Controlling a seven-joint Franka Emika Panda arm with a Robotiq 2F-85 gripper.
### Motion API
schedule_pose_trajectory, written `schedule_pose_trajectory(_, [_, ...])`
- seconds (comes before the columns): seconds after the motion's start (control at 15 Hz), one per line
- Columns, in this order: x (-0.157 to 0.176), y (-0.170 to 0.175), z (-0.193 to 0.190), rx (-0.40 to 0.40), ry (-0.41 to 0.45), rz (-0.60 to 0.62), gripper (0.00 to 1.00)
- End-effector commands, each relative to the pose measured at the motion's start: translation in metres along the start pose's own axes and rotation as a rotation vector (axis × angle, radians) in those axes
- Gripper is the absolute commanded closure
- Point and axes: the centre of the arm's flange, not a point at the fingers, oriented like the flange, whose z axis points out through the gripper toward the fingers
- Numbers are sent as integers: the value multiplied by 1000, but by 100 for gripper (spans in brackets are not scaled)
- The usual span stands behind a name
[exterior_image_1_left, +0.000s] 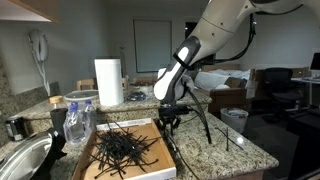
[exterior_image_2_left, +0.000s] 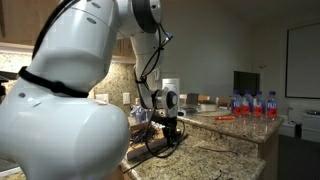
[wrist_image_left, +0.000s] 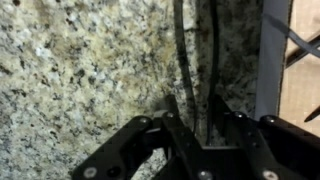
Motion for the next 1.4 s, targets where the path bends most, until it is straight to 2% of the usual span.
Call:
schedule_pose_trajectory(0.0, [-3, 1, 1, -23, 6, 1, 90])
schedule_pose_trajectory(0.27, [-3, 2, 2, -16, 0, -1, 97])
schedule_pose_trajectory(0.53, [-6, 3, -13, 4, 17, -10, 92])
schedule_pose_trajectory(1.0, [-27, -16, -111, 120, 175, -81, 93])
schedule_pose_trajectory(1.33, [-42, -44, -154, 169, 221, -174, 93])
